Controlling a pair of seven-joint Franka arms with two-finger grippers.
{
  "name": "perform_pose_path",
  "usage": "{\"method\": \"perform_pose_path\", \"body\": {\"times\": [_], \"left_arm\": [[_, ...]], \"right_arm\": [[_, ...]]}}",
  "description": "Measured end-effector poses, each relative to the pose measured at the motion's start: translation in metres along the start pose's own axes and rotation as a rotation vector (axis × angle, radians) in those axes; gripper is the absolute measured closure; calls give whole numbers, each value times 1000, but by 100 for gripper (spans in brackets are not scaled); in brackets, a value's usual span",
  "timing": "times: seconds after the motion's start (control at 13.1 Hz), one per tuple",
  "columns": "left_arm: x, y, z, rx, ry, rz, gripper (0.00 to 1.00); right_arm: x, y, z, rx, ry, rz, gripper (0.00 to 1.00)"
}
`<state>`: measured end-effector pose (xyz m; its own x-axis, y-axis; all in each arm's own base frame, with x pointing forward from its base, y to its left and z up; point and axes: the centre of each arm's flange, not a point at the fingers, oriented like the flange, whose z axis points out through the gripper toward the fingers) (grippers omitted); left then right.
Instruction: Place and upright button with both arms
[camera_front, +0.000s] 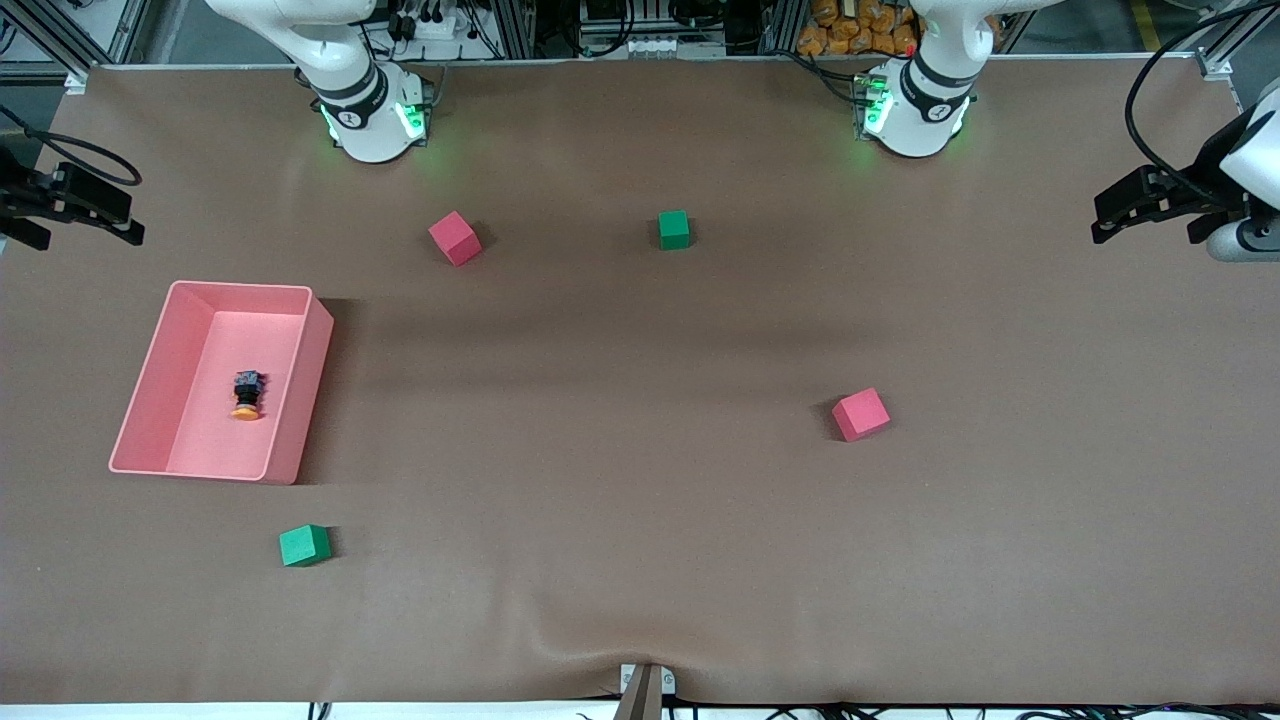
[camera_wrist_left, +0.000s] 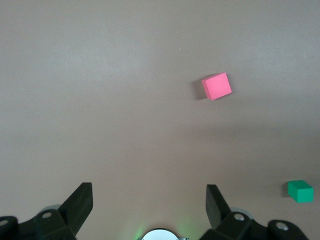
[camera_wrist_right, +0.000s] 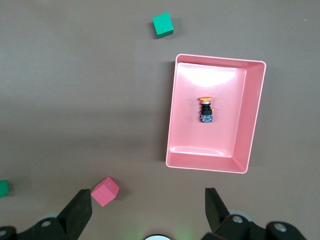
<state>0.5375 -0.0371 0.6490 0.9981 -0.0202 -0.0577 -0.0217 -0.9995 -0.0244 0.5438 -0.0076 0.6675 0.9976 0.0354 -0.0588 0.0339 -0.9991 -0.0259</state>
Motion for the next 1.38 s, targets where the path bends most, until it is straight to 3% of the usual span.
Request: {"method": "perform_pose_path", "body": {"times": [0.23, 0.61, 0.77, 1.0, 1.38], "left_arm": [[-5, 0, -5, 2, -1, -11, 0], [-15, 2, -17, 6, 15, -22, 0], [-15, 2, -17, 6, 15, -22, 0], [-15, 2, -16, 6, 14, -22, 0], [-9, -2, -8, 4, -3, -27, 0]], "right_arm": [[10, 1, 16, 0, -32, 0, 0], [63, 19, 99, -33, -129, 19, 0], [88, 42, 132, -37, -111, 50, 0], [101, 83, 170, -47, -141, 101, 0], [105, 124, 268, -33, -119, 52, 0]]}}
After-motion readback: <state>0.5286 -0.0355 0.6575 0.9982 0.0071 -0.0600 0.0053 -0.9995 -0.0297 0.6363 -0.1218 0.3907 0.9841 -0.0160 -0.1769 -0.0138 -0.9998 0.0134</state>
